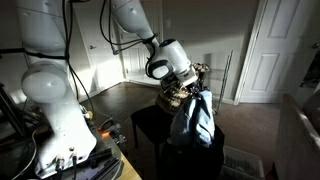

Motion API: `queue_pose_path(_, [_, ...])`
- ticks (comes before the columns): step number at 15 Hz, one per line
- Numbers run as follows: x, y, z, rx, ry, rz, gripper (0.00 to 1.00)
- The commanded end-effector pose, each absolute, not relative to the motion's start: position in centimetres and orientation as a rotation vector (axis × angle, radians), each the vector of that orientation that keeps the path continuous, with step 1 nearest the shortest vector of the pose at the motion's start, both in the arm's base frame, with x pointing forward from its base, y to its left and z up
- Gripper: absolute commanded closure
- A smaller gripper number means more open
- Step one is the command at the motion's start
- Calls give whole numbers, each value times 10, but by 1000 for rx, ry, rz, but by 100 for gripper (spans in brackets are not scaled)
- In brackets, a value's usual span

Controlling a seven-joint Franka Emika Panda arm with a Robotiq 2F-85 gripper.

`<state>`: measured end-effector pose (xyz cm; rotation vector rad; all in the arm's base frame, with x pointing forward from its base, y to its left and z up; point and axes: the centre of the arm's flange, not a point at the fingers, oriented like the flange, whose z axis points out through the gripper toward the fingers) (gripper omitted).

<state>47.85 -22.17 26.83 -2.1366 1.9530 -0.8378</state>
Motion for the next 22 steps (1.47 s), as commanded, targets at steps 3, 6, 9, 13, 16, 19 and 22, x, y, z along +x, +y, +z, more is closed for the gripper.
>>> queue_pose_path(3, [511,-225,305,-2106,1971,-822,98])
queue_pose_path(6, [517,-225,323,-2062,1965,-815,98])
queue_pose_path(9, [524,-221,331,-2044,1948,-876,98])
queue_pose_path(13, [531,-214,312,-2135,1898,-915,98])
queue_pose_path(16, [529,-206,285,-2312,1831,-834,98])
queue_pose_path(19, [529,-197,261,-2434,1769,-740,98])
queue_pose_path(22, [530,-186,247,-2525,1710,-643,98])
